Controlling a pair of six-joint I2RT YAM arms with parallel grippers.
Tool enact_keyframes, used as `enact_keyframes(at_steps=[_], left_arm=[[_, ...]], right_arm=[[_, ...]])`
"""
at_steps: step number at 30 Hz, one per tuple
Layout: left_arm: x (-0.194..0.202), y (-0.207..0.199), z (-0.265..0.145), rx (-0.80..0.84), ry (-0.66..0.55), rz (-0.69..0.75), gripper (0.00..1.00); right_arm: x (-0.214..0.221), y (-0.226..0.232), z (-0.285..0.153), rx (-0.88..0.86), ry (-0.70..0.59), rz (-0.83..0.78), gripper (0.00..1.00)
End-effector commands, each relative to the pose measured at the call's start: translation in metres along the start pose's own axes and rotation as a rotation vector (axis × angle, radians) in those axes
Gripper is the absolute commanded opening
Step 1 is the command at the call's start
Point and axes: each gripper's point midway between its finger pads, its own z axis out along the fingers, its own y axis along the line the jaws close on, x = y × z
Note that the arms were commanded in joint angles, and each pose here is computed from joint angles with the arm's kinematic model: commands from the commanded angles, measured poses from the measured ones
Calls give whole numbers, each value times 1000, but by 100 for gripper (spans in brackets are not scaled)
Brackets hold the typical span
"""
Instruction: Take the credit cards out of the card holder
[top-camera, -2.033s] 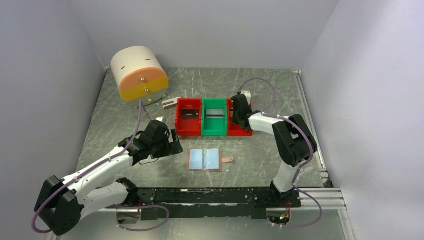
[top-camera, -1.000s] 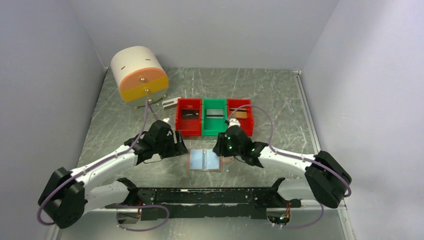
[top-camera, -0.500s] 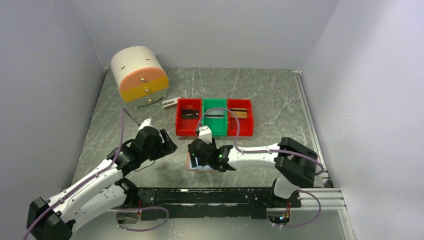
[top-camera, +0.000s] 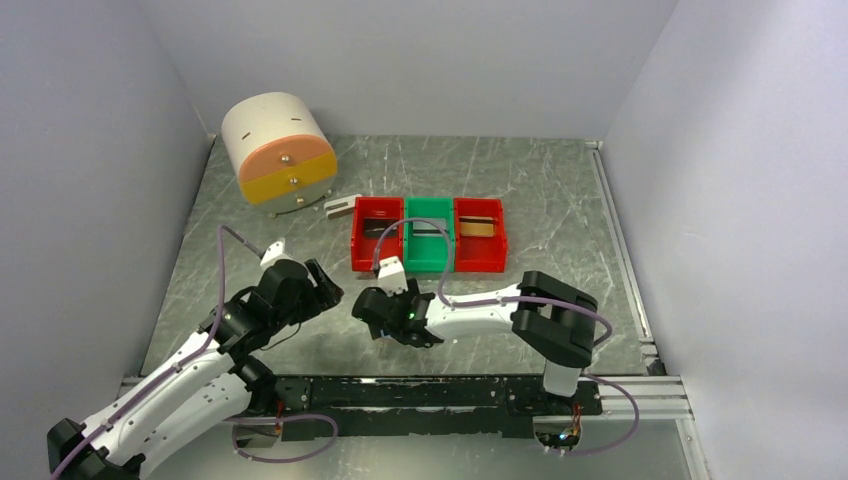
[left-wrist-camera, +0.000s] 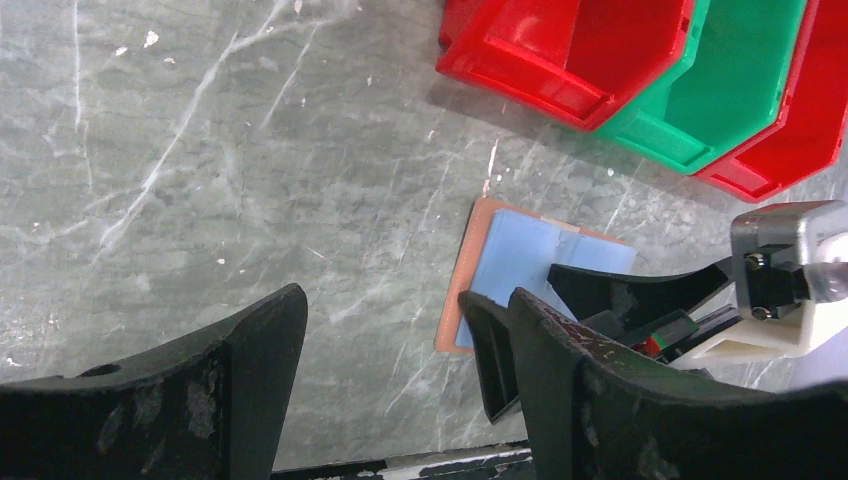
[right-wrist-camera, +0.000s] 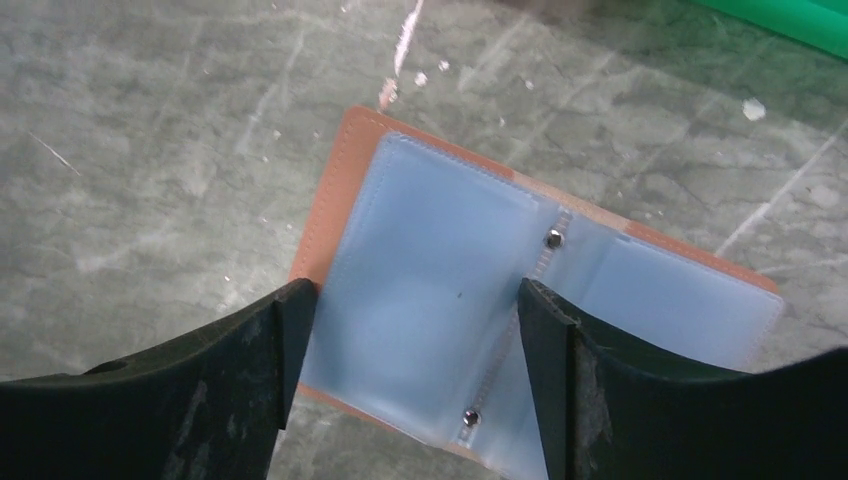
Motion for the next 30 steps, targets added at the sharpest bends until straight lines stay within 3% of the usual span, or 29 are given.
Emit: enact_keyframes(at_steps=[1,8,13,22,26,30], left_arm=[[-2,5,-1,-27,-13,0,79],[3,2,5,-28,14,12,79],[6,2,7,-33,30,15,78],[7,2,8,-32,35,15,79],[3,2,7,-41,23,19,79],[-3,4,4,-64,3,30,82]], right_arm=[[48,-30,16,139,119,-47,71],[43,-27,13,107,93,-26,55],[35,-31,10,120,70,-18,52],[15,-24,4,10,32,39,52],[-15,-12,-15,-87,-44,63,55],[-43,-31,-34,-61,-116,102,60]])
